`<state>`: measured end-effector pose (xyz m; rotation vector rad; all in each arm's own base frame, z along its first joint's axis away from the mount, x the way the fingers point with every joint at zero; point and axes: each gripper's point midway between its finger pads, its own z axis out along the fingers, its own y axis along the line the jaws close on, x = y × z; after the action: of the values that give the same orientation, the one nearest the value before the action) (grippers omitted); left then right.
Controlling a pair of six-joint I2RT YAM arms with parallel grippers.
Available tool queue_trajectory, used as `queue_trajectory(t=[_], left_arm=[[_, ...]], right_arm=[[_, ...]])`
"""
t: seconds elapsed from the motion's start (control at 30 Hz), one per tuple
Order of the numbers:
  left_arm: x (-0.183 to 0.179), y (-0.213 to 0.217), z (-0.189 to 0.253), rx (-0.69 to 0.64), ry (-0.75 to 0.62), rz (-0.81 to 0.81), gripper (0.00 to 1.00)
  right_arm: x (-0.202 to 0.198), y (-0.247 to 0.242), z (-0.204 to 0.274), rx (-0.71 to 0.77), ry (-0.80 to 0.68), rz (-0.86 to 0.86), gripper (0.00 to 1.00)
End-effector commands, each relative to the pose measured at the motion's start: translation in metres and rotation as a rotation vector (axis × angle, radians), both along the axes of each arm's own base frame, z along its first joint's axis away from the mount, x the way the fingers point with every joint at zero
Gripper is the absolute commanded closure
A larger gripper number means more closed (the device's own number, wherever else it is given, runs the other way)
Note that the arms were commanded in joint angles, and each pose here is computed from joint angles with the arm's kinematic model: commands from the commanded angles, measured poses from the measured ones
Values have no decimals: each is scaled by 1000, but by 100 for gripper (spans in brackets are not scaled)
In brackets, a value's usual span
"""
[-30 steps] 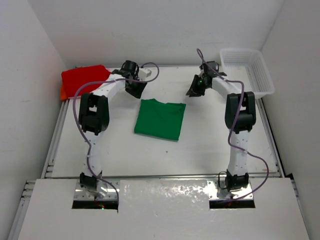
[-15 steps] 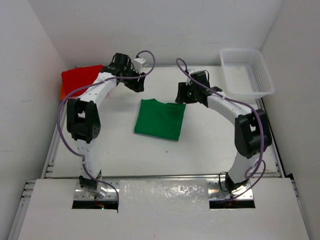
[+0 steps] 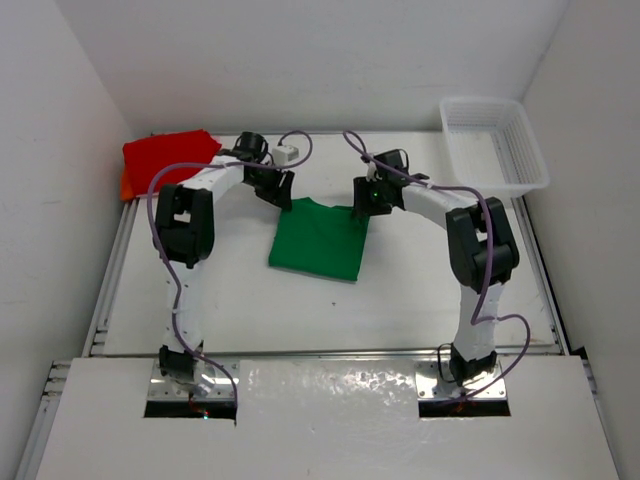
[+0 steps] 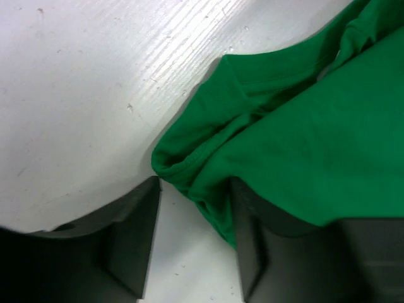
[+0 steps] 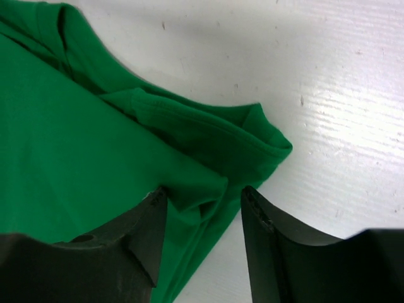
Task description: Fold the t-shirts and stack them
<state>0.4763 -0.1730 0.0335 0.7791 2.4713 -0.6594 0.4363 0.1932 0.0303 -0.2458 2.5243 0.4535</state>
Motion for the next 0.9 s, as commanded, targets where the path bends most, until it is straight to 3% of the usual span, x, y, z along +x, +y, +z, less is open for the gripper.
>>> queue_trajectory(t=[0.0, 0.1, 0.17, 0.3, 0.37, 0.67, 0.87], left_arm=[[6, -10, 19, -63, -38, -16, 57], [2, -13, 18, -77, -29, -32, 69], [2, -14, 19, -85, -27, -36, 82], [2, -18, 21, -110, -24, -44, 94], [3, -19, 25, -116, -31, -45, 100], [2, -34, 100, -209, -181, -63, 100], [-1, -48, 115, -227, -201, -87, 100]], right_arm=[[18, 13, 18, 46, -66, 29, 53], [17, 15, 16, 54, -64, 31, 64], [17, 16, 13, 58, -59, 33, 72], [17, 21, 5, 81, -35, 39, 85], [17, 22, 5, 90, -34, 33, 99], [7, -4, 53, 75, -192, -93, 100], [5, -17, 67, 72, -252, -176, 100]])
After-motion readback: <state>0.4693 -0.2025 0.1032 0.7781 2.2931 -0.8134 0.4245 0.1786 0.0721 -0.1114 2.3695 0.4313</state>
